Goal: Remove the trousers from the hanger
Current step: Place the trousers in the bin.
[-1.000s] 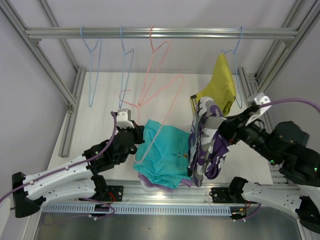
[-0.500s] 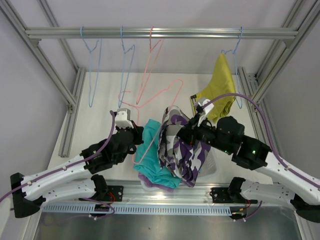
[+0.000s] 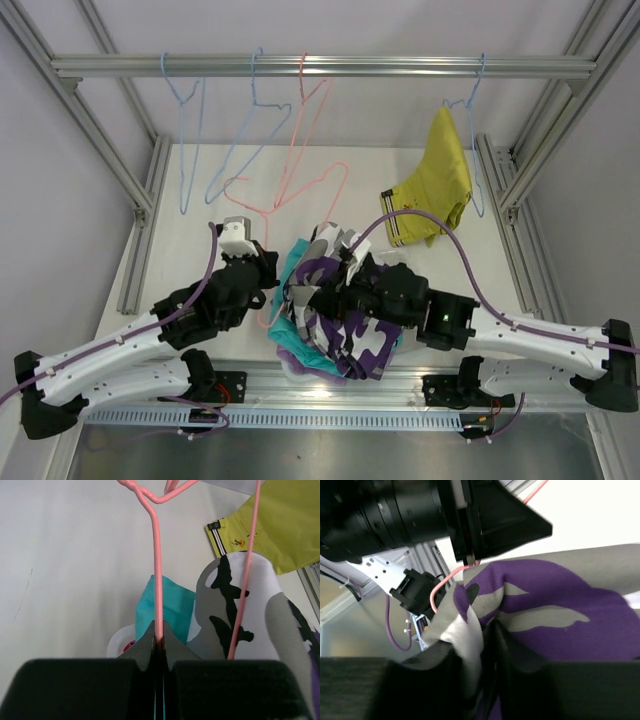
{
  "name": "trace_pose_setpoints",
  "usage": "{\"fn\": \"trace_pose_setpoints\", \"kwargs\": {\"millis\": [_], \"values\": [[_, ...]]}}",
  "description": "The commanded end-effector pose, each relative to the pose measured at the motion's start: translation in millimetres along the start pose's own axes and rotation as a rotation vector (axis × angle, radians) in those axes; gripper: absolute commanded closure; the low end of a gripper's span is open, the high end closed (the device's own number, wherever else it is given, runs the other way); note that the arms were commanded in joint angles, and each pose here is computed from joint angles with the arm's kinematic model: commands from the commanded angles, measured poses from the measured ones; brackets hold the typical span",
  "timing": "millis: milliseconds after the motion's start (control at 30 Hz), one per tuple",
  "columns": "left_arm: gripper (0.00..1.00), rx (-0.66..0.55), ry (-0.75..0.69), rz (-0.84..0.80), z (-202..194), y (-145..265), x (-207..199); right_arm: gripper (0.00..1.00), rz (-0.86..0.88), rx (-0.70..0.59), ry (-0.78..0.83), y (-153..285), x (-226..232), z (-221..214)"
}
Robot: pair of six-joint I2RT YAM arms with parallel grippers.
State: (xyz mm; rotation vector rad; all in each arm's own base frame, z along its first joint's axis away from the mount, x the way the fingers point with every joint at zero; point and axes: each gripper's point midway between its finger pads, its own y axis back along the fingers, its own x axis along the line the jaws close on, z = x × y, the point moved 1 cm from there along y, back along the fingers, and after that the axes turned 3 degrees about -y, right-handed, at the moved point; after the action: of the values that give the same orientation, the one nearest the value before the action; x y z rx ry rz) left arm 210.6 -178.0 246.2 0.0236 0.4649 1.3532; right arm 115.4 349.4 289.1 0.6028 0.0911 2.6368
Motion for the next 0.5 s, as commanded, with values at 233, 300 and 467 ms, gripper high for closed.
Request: {"fn": "trace_pose_setpoints", "kwargs": {"millis": [233,300,467], "values": [[1.0,-0.048,0.052,-0.049,26,8,-13,0.24,0.129,-0.046,-0.076,-3,39,2],[1.0,-0.046,0.045,-0.049,25,8,-13,0.22,0.152,-0.061,-0.06,6,51,16],[1.0,-0.052,0.029,-0.038,26,8,-9,0.2,0.247,-0.162,-0.057,46,75,66]]}}
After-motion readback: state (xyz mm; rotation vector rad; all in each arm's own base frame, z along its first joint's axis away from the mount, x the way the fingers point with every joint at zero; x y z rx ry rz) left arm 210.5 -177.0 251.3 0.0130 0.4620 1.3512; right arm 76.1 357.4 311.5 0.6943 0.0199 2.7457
